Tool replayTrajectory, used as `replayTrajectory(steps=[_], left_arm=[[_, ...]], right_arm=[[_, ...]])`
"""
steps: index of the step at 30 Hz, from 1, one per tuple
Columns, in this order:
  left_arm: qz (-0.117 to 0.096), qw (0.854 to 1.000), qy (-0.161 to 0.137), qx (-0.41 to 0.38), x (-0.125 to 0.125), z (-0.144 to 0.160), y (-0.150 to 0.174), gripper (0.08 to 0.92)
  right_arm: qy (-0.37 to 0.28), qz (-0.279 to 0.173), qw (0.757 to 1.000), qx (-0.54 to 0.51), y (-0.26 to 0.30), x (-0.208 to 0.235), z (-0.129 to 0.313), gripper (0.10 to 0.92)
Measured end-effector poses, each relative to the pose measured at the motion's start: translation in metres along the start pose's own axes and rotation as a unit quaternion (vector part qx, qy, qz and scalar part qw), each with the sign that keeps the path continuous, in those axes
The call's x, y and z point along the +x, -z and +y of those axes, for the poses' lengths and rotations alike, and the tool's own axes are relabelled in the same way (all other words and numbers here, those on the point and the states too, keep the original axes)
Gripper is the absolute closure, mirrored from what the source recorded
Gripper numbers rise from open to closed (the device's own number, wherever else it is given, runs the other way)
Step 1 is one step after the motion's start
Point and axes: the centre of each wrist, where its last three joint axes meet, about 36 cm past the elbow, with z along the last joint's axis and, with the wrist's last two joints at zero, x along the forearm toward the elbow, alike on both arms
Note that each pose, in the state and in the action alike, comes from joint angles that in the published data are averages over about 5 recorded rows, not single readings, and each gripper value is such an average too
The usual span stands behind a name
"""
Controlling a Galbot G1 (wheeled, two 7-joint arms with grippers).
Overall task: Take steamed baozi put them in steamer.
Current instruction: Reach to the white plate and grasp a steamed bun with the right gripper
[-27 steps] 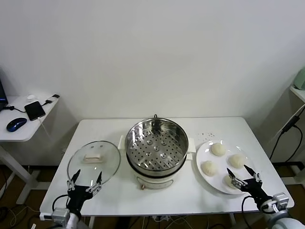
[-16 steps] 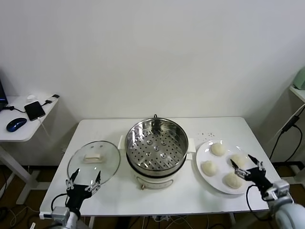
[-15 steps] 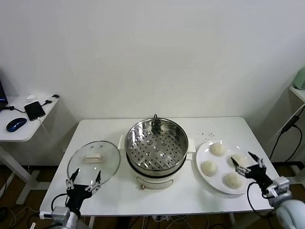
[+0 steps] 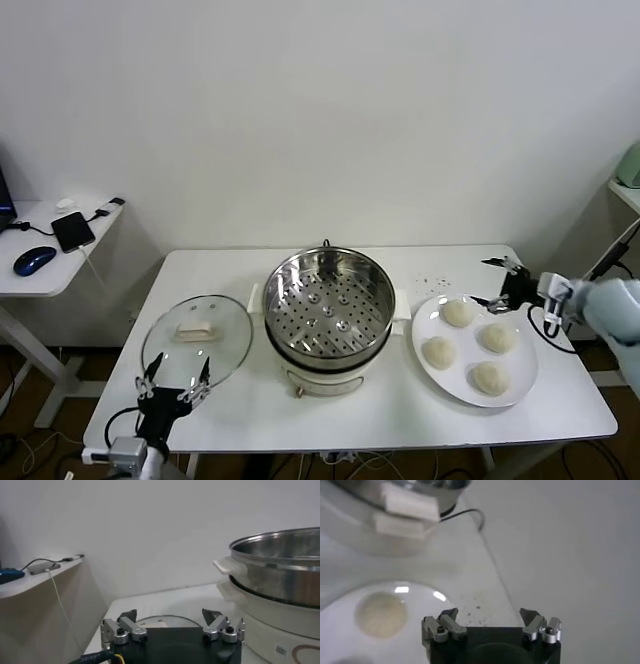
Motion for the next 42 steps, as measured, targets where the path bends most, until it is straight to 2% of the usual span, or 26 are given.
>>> replayTrajectory(steps=[6, 11, 28, 42], left_arm=[[0.003, 1.000, 0.005, -0.001, 0.004, 0.002, -0.002, 0.177], [0.004, 1.000, 0.008, -0.003, 0.008, 0.004, -0.002, 0.177], [-0.001, 1.000, 0.006, -0.009, 0.010, 0.005, 0.001, 0.177], [-0.003, 1.000, 0.004, -0.004, 0.012, 0.007, 0.005, 0.177]], right_arm=[[0.078, 0.056, 0.995, 0.042, 0.007, -0.028, -0.030, 0.200], [0.111, 0.075, 0.990, 0.049, 0.012, -0.054, -0.040, 0.200], [0.142, 0.100, 0.983, 0.059, 0.023, -0.128, -0.034, 0.200], [0.157, 0.108, 0.980, 0.051, 0.026, -0.149, -0.036, 0.200]])
